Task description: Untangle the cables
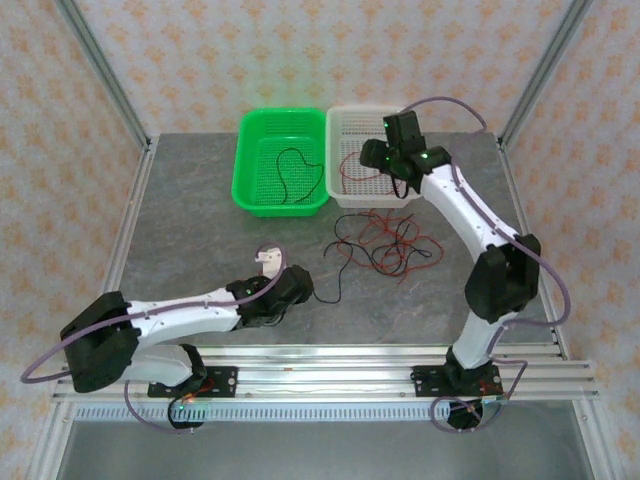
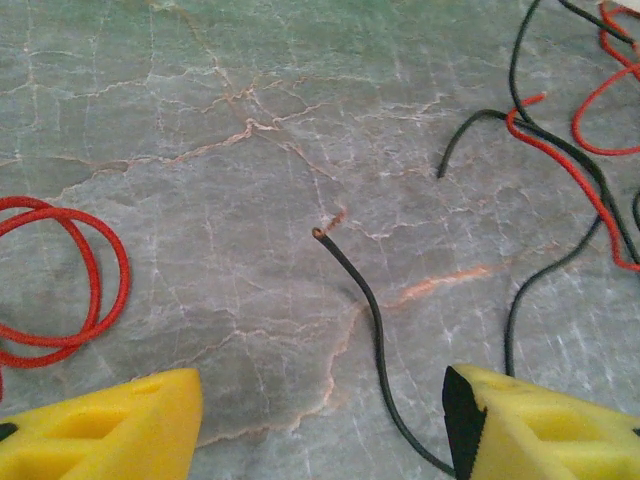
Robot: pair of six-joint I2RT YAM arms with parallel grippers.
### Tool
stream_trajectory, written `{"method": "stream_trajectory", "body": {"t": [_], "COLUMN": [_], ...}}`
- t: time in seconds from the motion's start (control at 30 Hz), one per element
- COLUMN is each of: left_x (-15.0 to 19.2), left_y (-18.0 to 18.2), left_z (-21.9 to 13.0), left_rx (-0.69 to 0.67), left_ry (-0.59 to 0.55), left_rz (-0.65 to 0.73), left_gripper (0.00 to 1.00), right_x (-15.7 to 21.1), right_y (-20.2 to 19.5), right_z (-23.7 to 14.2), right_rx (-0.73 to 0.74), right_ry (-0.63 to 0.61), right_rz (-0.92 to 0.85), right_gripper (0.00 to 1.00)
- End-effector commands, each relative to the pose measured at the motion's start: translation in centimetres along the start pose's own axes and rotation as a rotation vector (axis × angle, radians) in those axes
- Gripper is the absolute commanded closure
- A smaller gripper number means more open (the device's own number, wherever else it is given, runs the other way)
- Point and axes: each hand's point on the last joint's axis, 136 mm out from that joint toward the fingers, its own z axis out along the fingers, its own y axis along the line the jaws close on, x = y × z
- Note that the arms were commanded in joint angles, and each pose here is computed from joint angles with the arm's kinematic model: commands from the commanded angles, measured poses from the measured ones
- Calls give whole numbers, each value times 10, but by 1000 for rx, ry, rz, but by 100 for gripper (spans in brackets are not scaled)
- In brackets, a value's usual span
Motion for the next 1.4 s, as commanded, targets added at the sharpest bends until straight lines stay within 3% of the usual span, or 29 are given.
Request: {"method": "stream_trajectory", "body": {"t": [0.0, 0.33, 1.07, 1.2, 1.37], "left_x": [-10, -22, -25, -26, -29], "left_y": [-13, -14, -16, -17, -18], "left_z": [8, 36, 71, 72, 71], "left_rx": [44, 51, 55, 56, 58], "left_ry": [3, -16, -55, -61, -72], "left_rz": [-47, -32, -34, -35, -30], "left_gripper": [35, 39, 50, 58, 77], "right_x": [-7, 18, 52, 58, 72], "right_y": [0, -18, -36, -38, -38], "right_z": [-22, -49, -72, -78, -85], "right_rx": [-38, -36, -47, -60, -92], "right_ry": [-59, -70, -60, -58, -46], "right_rz": [8, 9, 44, 56, 81], "right_gripper": [31, 32, 33, 34, 35]}}
